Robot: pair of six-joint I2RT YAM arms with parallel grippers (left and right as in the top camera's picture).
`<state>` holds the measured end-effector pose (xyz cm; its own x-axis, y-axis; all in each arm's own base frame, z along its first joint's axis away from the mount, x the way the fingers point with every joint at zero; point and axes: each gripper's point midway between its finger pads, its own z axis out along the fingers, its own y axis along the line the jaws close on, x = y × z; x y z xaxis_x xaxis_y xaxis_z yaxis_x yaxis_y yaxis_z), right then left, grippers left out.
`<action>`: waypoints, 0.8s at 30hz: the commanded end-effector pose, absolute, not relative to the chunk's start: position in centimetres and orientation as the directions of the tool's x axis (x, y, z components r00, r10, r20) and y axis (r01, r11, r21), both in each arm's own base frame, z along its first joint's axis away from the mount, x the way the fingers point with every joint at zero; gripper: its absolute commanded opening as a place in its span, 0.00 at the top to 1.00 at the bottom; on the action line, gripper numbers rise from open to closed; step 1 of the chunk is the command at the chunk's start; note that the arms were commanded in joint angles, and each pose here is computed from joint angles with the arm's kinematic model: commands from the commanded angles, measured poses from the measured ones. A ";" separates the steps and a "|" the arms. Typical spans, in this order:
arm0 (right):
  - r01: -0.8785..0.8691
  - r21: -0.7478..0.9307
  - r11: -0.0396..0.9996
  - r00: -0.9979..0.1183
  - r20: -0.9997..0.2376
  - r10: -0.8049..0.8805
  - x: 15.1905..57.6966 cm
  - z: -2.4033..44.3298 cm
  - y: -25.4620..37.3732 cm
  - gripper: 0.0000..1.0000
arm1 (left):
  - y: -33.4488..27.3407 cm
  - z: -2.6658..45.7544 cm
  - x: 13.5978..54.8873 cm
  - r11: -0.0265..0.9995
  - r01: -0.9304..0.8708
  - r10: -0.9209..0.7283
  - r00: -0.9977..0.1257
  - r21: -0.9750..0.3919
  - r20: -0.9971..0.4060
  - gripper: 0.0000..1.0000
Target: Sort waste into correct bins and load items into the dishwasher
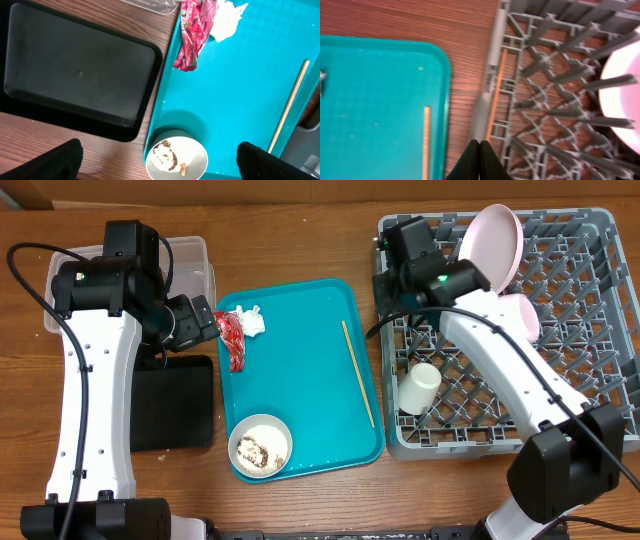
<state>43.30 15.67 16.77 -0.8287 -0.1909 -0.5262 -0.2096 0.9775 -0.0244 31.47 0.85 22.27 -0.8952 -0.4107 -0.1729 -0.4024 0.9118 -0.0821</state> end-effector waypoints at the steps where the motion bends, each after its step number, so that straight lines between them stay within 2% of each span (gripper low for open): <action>1: -0.285 0.083 0.955 -0.841 -0.500 -0.208 42.6 16.6 17.2 0.96 | 1.1 22.5 31.7 0.905 -0.418 -0.425 -0.886 -0.077 -0.187 0.00; 2: -0.317 0.138 0.938 -0.847 -0.487 -0.214 41.9 16.6 18.4 0.94 | 1.1 22.5 31.7 0.905 -0.418 -0.425 -0.886 -0.077 -0.187 0.00; 4: -0.366 0.206 0.907 -0.854 -0.463 -0.240 40.5 16.5 20.4 0.74 | 1.1 22.5 31.7 0.905 -0.418 -0.425 -0.886 -0.077 -0.187 0.00; 5: -0.380 0.205 0.902 -0.854 -0.452 -0.257 39.9 16.1 21.0 0.68 | 1.1 22.5 31.7 0.905 -0.418 -0.425 -0.886 -0.077 -0.187 0.00; 8: -0.400 0.145 0.905 -0.851 -0.425 -0.308 38.6 14.7 21.8 0.54 | 1.1 22.5 31.7 0.905 -0.418 -0.425 -0.886 -0.077 -0.187 0.00; 11: -0.416 0.068 0.907 -0.845 -0.396 -0.358 37.3 12.6 22.2 0.46 | 1.1 22.5 31.8 0.905 -0.418 -0.425 -0.886 -0.077 -0.187 0.00; 24: -0.412 0.017 0.911 -0.879 -0.270 -0.393 35.6 2.6 22.6 0.44 | 1.1 22.5 31.7 0.905 -0.418 -0.425 -0.886 -0.077 -0.187 0.00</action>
<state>35.42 23.17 4.29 -0.8660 -0.4014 -0.2980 -0.4306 0.9018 0.0367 31.48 0.86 22.27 -0.8951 -0.4107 -0.1734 -0.4025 0.9118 -0.0819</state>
